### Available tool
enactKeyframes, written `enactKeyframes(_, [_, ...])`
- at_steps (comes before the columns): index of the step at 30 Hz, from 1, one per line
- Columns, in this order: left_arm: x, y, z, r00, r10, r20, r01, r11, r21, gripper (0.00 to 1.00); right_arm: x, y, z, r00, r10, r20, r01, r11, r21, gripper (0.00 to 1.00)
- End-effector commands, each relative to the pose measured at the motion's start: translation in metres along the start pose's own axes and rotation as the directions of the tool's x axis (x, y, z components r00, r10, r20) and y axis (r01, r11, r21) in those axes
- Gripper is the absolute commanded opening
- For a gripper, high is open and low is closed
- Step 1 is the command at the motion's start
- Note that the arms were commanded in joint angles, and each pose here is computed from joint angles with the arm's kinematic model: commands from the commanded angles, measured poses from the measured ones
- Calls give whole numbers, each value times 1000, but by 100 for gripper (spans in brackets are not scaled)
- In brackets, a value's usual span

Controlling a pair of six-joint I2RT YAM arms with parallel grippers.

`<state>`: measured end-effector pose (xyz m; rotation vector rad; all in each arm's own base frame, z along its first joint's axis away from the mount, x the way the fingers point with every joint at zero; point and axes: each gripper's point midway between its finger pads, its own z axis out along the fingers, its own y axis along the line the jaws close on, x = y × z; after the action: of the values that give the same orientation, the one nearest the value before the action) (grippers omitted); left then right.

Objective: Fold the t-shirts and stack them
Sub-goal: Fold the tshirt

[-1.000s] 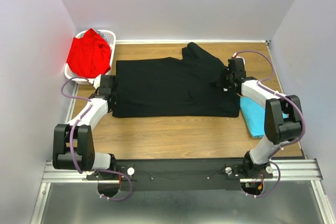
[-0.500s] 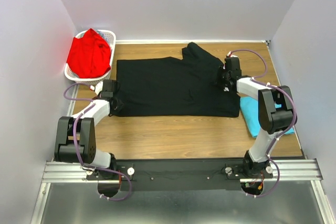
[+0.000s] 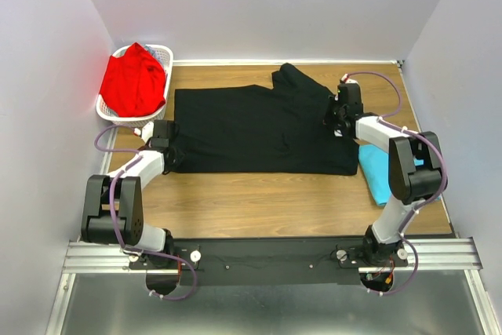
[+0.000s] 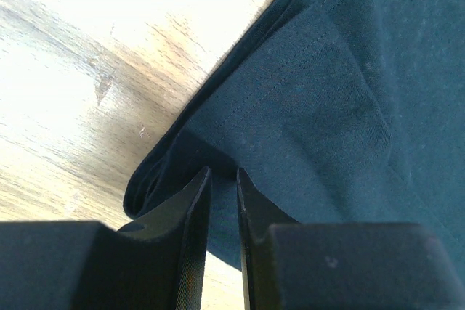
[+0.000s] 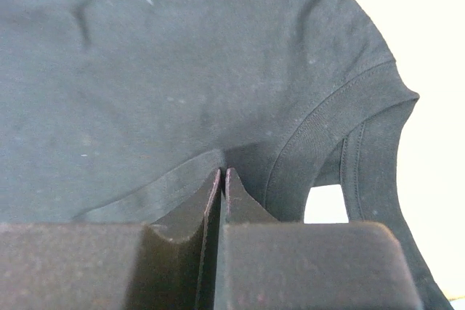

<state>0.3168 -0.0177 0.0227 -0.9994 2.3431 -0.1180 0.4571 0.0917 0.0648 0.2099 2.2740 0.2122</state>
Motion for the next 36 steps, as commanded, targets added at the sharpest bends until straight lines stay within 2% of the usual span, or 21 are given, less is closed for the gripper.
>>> enactKeyframes(1, [26, 29, -1, 998, 1, -68, -7, 996, -84, 28, -24, 10, -22, 996, 15, 83, -12, 999, -32, 11])
enactKeyframes(12, [39, 36, -9, 995, -15, -99, 7, 997, -82, 28, -47, 1, -44, 985, 23, 169, -27, 999, 22, 9])
enactKeyframes(31, [43, 42, -20, 994, -25, -106, 16, 996, -88, 28, -28, -23, -37, 990, 38, 139, -57, 989, 134, 9])
enactKeyframes(35, [33, 33, -23, 996, 0, -87, -5, 998, -58, 28, -27, -12, -35, 993, 29, 118, -38, 996, 78, 26])
enactKeyframes(36, [26, 27, -26, 997, 17, -72, -20, 999, -39, 28, -28, -9, -36, 993, 25, 116, -32, 998, 62, 38])
